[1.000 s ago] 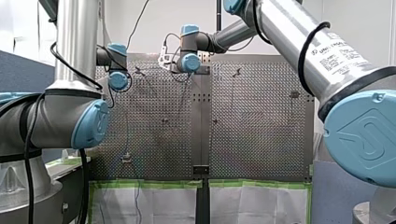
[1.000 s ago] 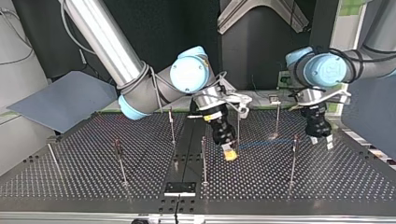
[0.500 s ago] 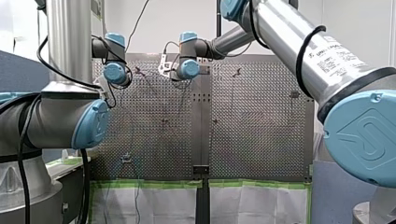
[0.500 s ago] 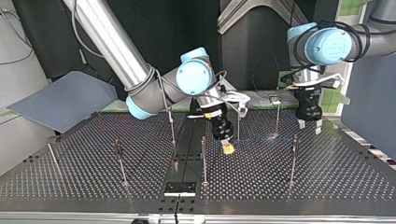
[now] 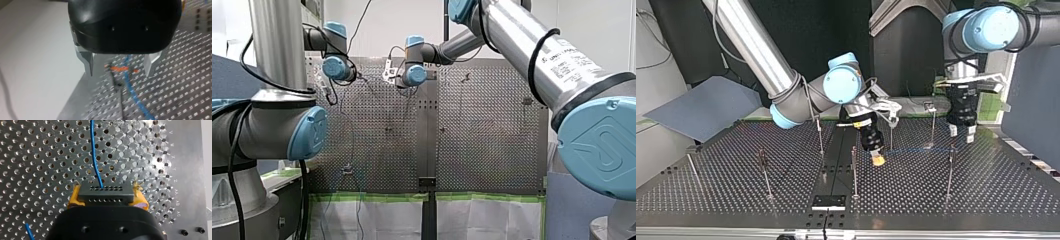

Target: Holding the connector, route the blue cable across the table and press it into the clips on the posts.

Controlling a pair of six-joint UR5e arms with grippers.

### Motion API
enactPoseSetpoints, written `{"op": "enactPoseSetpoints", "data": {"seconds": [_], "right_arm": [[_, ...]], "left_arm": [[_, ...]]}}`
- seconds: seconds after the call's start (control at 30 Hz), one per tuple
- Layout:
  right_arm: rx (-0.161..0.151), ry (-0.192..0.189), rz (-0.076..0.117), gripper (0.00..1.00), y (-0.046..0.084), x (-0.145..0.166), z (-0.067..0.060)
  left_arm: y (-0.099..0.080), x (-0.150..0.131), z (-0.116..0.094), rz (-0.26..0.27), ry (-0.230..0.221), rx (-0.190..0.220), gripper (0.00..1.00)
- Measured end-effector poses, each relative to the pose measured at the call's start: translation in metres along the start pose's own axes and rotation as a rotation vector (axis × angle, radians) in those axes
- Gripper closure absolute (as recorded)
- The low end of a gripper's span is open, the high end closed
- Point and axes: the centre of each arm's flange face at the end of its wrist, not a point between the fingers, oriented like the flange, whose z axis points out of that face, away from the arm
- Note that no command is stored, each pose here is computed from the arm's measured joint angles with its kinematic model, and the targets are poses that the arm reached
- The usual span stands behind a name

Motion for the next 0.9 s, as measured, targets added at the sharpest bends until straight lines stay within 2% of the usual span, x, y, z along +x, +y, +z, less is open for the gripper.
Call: {"op": "enactPoseSetpoints", "data": {"seconds": [0.17,0.4,0.57,0.9], "right_arm": [[0.002,0.000,0.000,1.00,0.000,0.000,0.000],[0.003,0.000,0.000,1.00,0.000,-0.001,0.000],[0.004,0.000,0.000,1.00,0.000,-0.001,0.001],[0.002,0.001,0.001,1.00,0.002,-0.001,0.001]], "left_arm": [[-0.009,0.009,-0.002,0.052,0.028,0.039,0.01],[-0.022,0.007,-0.002,0.130,-0.004,0.086,0.01],[-0.026,0.019,0.003,0.179,0.003,0.104,0.01],[-0.043,0.018,0.029,0.190,-0.040,0.124,0.01]]}}
